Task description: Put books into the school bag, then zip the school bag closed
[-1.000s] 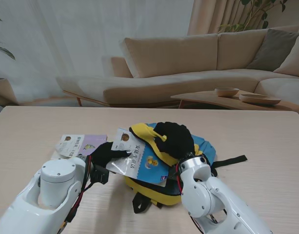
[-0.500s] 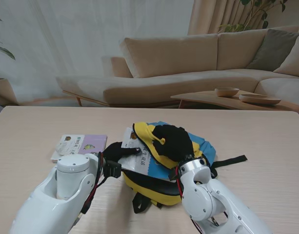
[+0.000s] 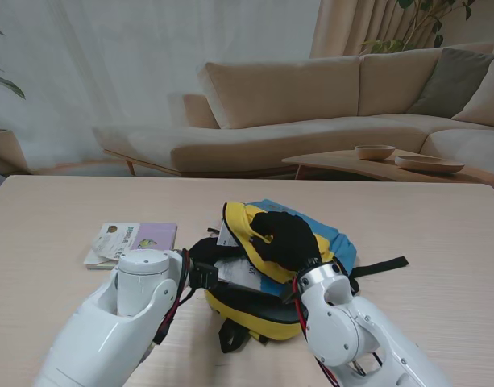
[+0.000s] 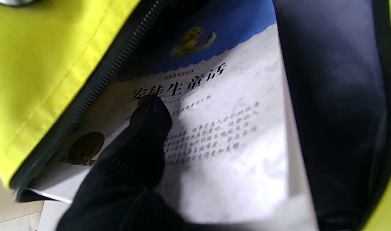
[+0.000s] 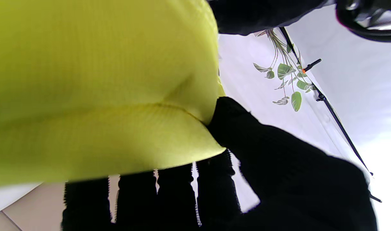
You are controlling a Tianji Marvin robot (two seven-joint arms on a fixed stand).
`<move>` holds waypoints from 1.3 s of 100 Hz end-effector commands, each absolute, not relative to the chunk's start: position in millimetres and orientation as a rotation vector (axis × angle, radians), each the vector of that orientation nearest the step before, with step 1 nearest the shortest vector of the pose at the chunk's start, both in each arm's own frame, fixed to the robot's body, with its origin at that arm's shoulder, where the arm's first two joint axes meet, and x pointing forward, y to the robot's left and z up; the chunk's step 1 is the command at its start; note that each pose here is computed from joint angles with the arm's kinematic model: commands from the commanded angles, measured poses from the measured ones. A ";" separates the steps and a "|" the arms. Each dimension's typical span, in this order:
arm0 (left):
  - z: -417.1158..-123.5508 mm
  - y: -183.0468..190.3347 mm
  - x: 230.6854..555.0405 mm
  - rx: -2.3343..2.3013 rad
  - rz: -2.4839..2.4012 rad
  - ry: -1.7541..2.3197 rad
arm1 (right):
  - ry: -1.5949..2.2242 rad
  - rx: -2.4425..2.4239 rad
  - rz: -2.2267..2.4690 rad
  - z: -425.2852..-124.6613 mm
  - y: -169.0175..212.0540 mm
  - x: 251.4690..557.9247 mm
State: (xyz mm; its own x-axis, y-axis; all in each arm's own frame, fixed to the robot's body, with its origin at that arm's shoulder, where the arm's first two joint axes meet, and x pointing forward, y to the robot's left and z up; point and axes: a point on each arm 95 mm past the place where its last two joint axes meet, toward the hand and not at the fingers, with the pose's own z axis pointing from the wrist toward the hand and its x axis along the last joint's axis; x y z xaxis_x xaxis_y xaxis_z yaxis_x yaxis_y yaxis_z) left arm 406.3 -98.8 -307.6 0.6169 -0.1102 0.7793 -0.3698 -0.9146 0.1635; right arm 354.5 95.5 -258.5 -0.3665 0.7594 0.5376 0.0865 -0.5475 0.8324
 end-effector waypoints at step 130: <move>-319.6 -123.0 429.1 2.582 1.015 -0.532 | 1.184 1.487 2.008 -255.9 95.1 354.4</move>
State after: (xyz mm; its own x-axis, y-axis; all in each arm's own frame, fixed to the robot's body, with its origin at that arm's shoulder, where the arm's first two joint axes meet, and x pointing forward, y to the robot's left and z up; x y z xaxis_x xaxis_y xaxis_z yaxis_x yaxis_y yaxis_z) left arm 428.8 -118.9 -325.0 0.6830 -0.2300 0.6932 -0.4378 -0.8887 0.1365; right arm 356.9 91.0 -256.4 -0.3615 0.7229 0.5888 0.1609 -0.5736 0.8031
